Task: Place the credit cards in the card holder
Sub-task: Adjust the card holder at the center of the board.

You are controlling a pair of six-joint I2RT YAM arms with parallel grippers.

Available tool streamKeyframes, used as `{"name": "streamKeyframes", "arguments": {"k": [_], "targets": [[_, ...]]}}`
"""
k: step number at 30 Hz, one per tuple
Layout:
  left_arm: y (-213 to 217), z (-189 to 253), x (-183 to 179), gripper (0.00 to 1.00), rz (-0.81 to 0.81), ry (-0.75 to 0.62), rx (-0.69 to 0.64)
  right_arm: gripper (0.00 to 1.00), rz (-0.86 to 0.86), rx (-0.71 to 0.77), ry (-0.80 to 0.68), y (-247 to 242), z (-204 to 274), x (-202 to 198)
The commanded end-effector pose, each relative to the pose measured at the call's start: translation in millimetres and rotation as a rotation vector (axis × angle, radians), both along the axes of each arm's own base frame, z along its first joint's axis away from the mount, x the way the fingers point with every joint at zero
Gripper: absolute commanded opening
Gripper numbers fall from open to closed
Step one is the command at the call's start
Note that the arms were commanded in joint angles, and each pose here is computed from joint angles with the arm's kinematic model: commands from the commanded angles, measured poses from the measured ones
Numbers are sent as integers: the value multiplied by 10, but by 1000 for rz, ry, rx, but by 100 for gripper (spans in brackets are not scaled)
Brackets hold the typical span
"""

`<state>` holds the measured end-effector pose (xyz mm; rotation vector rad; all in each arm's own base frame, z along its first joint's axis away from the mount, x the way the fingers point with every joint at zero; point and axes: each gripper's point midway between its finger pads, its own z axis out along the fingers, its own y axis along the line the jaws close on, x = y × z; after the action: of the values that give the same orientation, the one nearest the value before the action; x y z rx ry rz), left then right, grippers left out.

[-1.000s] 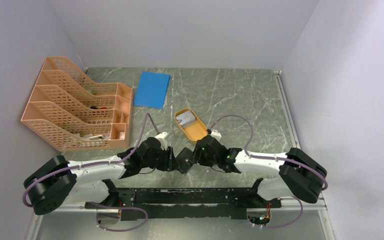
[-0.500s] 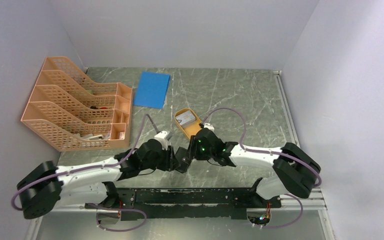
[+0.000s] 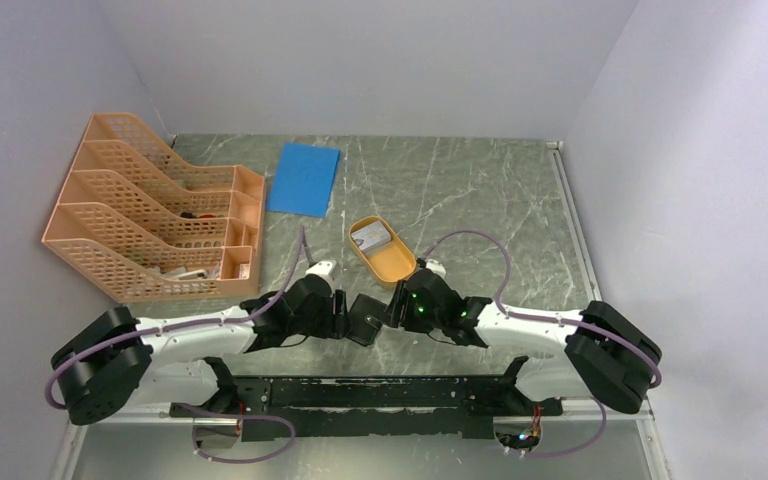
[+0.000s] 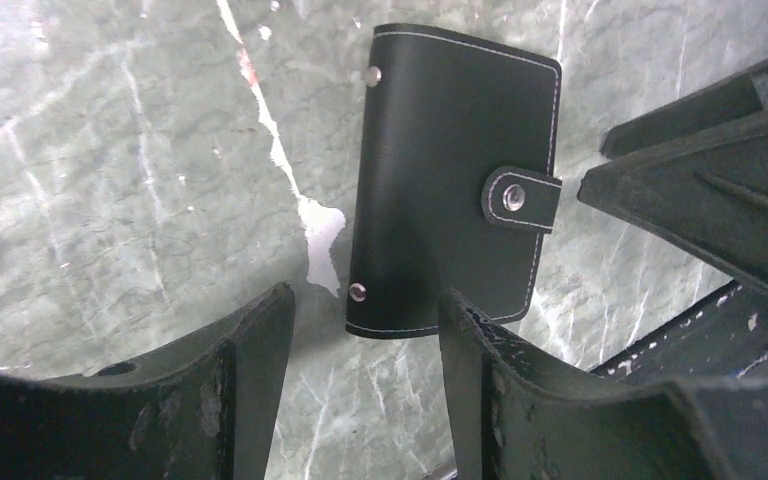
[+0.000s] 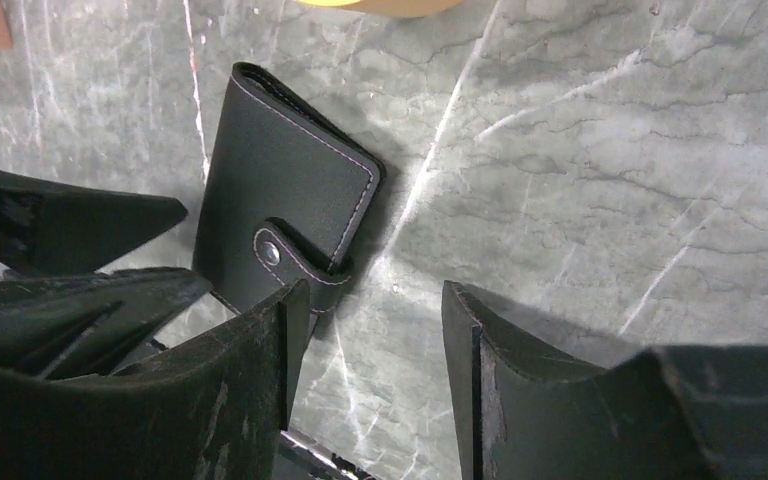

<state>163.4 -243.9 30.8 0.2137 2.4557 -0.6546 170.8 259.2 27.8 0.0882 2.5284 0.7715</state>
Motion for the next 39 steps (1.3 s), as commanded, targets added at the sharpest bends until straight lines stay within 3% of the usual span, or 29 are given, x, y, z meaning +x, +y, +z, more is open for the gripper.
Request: {"name": "streamKeyframes", "arguments": {"k": [1,7,17,29,33,39], "targets": [[-230,109,-16,60,-90,-10,-82,55,-58,42,-25,24,104,96],[-441,93,-187,57,-202,34,-172,56,-66,12,-52,-41,184,129],[-600,216,-289,52,-295,7,-196,60,-15,-121,-155,-231,405,207],[-274,380,14,50,-75,-93,-120,59,62,-114,-160,-62,410,109],[-330,396,100,47,-58,-90,-109,57,92,-208,-201,68,400,51],[-511,521,238,40,-42,-51,-233,53,74,-275,-219,153,396,87]]}}
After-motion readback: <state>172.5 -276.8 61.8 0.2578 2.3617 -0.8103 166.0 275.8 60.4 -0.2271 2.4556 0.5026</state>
